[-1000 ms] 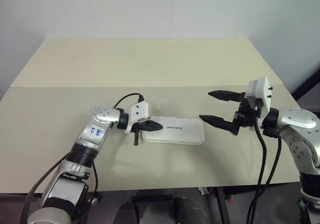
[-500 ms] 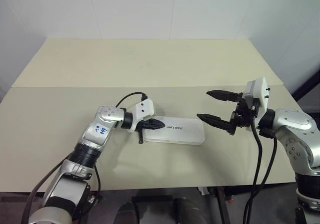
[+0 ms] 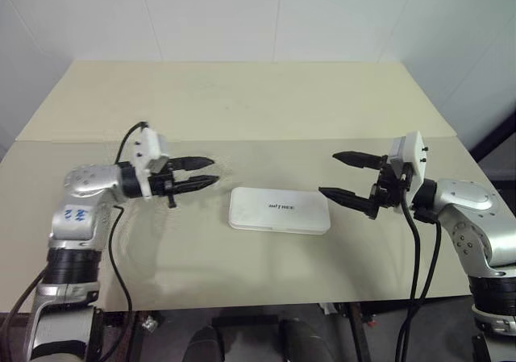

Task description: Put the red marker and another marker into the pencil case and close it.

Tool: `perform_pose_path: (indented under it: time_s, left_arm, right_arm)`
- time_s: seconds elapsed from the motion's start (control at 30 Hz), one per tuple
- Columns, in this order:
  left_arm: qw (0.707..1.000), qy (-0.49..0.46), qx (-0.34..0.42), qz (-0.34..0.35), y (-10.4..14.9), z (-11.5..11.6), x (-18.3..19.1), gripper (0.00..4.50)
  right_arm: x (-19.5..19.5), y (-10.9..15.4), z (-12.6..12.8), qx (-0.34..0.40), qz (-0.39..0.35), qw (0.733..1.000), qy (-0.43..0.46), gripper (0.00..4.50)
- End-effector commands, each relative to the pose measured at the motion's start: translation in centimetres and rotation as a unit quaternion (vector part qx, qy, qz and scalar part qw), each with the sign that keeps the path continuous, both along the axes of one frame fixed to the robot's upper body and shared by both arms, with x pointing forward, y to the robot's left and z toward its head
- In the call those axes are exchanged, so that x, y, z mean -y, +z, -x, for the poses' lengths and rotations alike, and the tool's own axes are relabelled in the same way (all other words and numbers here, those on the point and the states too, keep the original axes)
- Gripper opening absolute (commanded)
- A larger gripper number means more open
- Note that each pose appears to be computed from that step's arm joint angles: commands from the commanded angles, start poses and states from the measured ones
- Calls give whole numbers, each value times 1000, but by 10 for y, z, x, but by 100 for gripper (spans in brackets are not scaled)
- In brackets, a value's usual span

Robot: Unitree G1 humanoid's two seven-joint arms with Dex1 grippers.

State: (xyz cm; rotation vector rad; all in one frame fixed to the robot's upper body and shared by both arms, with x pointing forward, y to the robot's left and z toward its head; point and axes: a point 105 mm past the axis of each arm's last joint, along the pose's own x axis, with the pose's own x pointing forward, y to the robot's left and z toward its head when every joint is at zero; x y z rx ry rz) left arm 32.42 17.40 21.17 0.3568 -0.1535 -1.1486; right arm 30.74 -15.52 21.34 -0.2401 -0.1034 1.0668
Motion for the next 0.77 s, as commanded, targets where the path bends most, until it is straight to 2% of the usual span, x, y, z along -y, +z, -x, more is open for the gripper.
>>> perform_pose_path:
  time_s: [0.03,0.17,0.4,0.57,0.77]
  left_arm:
    - [998,31,61,-6,14,5,-23,318]
    - [997,59,56,0,10,6,-36,446]
    - [998,52,37,1,4,5,-29,446]
    - [999,39,27,-8,0,4,-23,446]
    - [999,27,33,3,4,2,-12,446]
  right_arm:
    - [3,8,6,18,13,1000,15,450]
    - [8,11,1,29,22,999,7,450]
    - [9,14,-2,45,23,999,-1,450]
    - [8,5,0,40,32,999,-1,450]
    - [6,14,-8,57,26,998,-11,450]
